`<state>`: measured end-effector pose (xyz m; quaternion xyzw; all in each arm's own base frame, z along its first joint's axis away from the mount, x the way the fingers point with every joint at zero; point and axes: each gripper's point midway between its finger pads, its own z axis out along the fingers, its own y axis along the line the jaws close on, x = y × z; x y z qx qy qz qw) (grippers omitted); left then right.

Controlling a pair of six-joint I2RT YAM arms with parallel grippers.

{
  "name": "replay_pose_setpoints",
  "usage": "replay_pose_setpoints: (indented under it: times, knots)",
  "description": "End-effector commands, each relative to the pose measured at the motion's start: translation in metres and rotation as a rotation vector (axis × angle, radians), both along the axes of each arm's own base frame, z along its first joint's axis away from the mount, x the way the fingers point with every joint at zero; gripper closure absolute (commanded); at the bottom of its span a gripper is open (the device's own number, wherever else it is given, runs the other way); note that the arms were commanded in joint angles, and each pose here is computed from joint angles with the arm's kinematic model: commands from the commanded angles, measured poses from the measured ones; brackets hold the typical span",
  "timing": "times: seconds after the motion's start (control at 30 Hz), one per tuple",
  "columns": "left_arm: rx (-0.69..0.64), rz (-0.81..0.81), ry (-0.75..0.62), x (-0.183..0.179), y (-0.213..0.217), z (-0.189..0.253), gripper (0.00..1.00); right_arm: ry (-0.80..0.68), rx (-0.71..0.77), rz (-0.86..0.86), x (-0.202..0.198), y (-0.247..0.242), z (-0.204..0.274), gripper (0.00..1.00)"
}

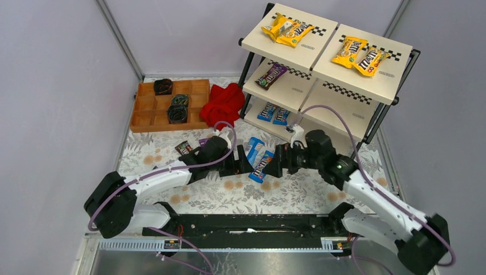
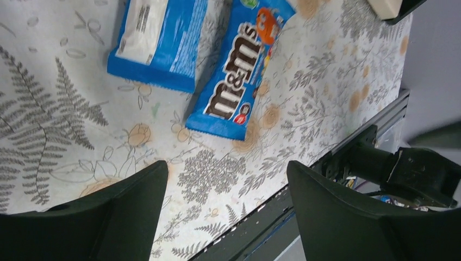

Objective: Place and organize the candy bags onto the shelf

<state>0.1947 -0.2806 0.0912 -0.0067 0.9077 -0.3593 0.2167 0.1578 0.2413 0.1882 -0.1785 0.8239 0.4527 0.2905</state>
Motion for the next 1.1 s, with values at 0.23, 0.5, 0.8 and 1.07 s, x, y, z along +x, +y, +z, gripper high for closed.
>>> replay_pose_setpoints:
  times: [0.23,0.5,0.8,1.07]
  knots:
    - [-0.075,-0.064,0.046,-0.014,-0.012,-0.001,0.32,-0.006,-0.412,-0.346,0.091,-0.015,-0.082,0.25]
    - [-0.123,-0.11,0.091,-0.02,-0.026,-0.006,0.4,-0.027,-0.462,-0.47,0.117,-0.022,-0.12,0.34]
    - [-0.076,-0.067,0.074,-0.017,-0.015,-0.015,0.39,0.036,-0.309,-0.568,0.104,-0.007,-0.135,0.46]
    - [0.011,0.027,0.025,-0.009,0.011,-0.017,0.36,0.128,-0.141,-0.508,0.071,0.049,-0.143,0.47]
